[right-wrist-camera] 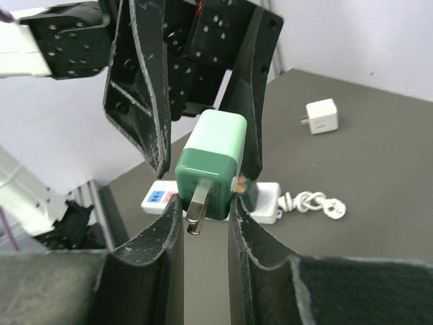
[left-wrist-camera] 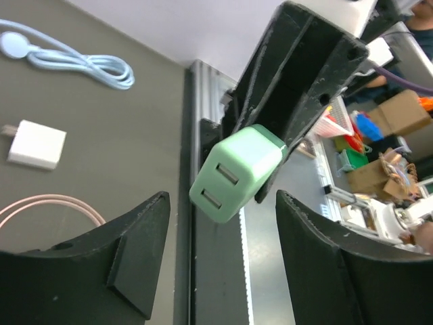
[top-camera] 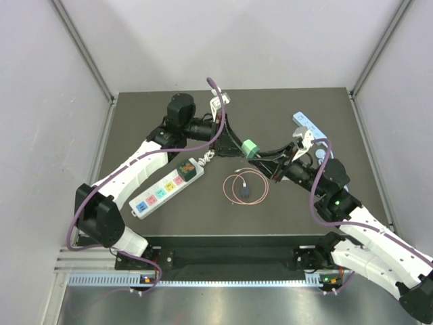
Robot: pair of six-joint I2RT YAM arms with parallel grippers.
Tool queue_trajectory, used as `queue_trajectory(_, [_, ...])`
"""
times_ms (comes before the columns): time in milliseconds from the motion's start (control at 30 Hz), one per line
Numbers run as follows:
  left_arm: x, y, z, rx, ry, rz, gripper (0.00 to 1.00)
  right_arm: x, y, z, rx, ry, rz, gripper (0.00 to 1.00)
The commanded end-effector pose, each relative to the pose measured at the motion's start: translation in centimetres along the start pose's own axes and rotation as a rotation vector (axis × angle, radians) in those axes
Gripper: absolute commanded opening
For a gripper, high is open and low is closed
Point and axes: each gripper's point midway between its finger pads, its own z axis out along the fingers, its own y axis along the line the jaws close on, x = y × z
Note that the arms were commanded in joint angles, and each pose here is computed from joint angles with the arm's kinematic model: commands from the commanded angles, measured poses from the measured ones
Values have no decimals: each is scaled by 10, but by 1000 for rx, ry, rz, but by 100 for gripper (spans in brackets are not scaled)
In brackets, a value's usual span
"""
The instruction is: Insert the plug
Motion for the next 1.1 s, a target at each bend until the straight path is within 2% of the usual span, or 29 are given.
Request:
queue_trajectory(0, [-17,-36,-5,149,-40,159,67,-12,14,-1,-89,-39,23,0])
queue_trajectory(367, [-16,-43,-6,191,-39,141,53,-9,24,2,-178,-30,79,0])
queue_trajectory(633, [-8,-41,-6,199,-20,113,49,-12,27,1,-206,-45,110,0])
queue_trajectory(733, [-12,-39,-4,204,-31,101,33,-11,26,2,-208,-43,113,0])
queue_trajectory(767, [-12,-39,-4,209,-29,55,17,-12,25,2,-206,-44,113,0])
queue_trajectory(833, [-16,-43,-3,234,-47,87,1,-8,22,4,-201,-30,123,0])
queue_trajectory(900, [-17,-44,-3,239,-59,46,0,-2,18,8,-190,-3,139,0])
queue_trajectory(967, [-20,-46,-4,245,-76,44,0,0,13,11,-167,16,152,12])
queue_trajectory(1033, [-18,-43,-3,234,-72,10,0,3,9,10,-147,28,160,33])
queue_trajectory(1067, [-19,-40,-2,219,-81,9,0,2,8,9,-144,27,160,38])
